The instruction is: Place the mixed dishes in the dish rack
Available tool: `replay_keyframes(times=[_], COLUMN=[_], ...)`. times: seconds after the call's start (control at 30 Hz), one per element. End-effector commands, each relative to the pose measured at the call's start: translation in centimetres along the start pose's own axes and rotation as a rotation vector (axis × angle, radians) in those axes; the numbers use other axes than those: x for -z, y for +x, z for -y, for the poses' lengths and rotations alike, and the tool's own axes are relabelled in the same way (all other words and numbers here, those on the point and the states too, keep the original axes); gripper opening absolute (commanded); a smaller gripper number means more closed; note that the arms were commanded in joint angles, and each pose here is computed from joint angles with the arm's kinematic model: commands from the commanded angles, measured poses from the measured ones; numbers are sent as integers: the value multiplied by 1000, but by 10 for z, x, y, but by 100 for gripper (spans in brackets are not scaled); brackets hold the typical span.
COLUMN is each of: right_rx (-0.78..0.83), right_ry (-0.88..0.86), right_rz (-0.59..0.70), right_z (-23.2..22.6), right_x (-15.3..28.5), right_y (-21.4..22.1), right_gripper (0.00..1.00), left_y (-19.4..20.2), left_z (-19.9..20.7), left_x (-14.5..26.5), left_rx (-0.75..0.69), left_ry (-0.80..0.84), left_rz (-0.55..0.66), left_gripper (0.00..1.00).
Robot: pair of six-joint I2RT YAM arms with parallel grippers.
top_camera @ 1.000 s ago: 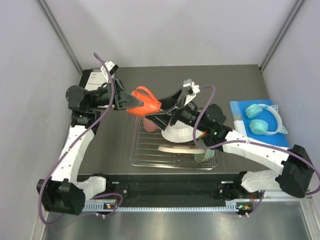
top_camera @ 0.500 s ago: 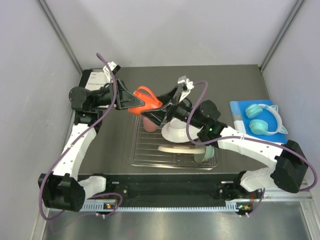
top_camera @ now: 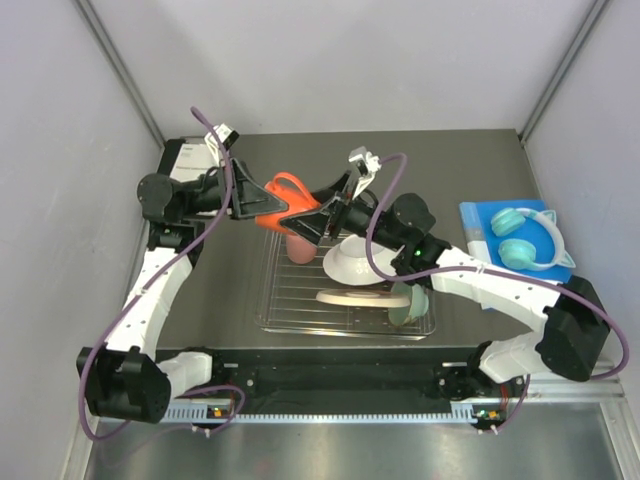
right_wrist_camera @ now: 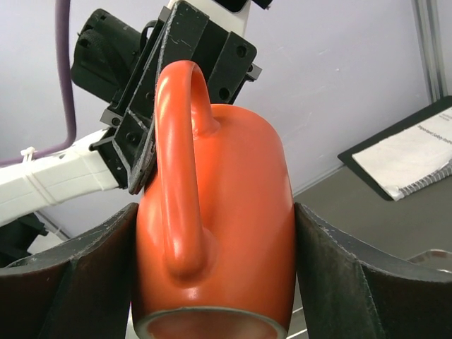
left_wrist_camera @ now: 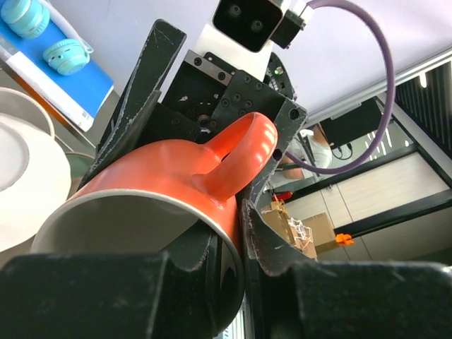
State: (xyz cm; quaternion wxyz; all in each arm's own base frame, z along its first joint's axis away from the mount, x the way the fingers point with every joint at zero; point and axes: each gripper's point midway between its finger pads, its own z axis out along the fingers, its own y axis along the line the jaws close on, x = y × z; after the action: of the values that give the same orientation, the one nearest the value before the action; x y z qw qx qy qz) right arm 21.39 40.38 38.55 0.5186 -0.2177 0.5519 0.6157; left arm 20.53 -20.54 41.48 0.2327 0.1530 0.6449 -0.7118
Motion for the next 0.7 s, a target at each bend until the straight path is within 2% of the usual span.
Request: replay_keyframes(times=[0.0, 0.03, 0.07, 0.1, 0.13, 0.2, 0.23, 0.27, 0.4, 0.53, 0.63, 0.67], right_rx=[-11, -23, -30, -40, -57, -78, -94, -107, -148, -134, -55, -55], right_ry=[-158, -149, -143, -133, -120, -110, -96, -81, -18, 61, 243, 353], right_rz=[30, 26, 24, 10, 5, -14, -18, -33, -94, -163, -278, -362], right_z=[-48, -46, -44, -42, -37, -32, -28, -24, -4, 11, 41, 49], right_x=[0, 0, 1, 1, 2, 4, 6, 7, 13, 19, 19, 25], right_y=[-26, -26, -26, -24, -25, -22, -22, -19, -11, -8, -4, -4], right_gripper=[0, 0, 0, 0, 0, 0, 0, 0, 0, 0, 0, 0], left_y=[-7, -7, -7, -8, -7, -7, -8, -12, -23, -39, -46, -47], left_z=[-12, -25, -31, -34, -40, -44, -45, -44, -38, -41, -51, -54], left_x=[-7, -7, -5, -5, -4, -1, 1, 5, 22, 63, 98, 107], left_rx=[-91, -15, -65, -62, -45, -50, -50, -65, -120, -170, -227, -233], left_ry=[-27, -62, -76, -84, -91, -94, -97, -103, -123, -183, -242, -259], left_rz=[29, 20, 14, 4, -6, -11, -9, 2, 24, 75, 123, 142], left_gripper=[19, 27, 35, 67, 78, 87, 95, 99, 99, 99, 99, 99])
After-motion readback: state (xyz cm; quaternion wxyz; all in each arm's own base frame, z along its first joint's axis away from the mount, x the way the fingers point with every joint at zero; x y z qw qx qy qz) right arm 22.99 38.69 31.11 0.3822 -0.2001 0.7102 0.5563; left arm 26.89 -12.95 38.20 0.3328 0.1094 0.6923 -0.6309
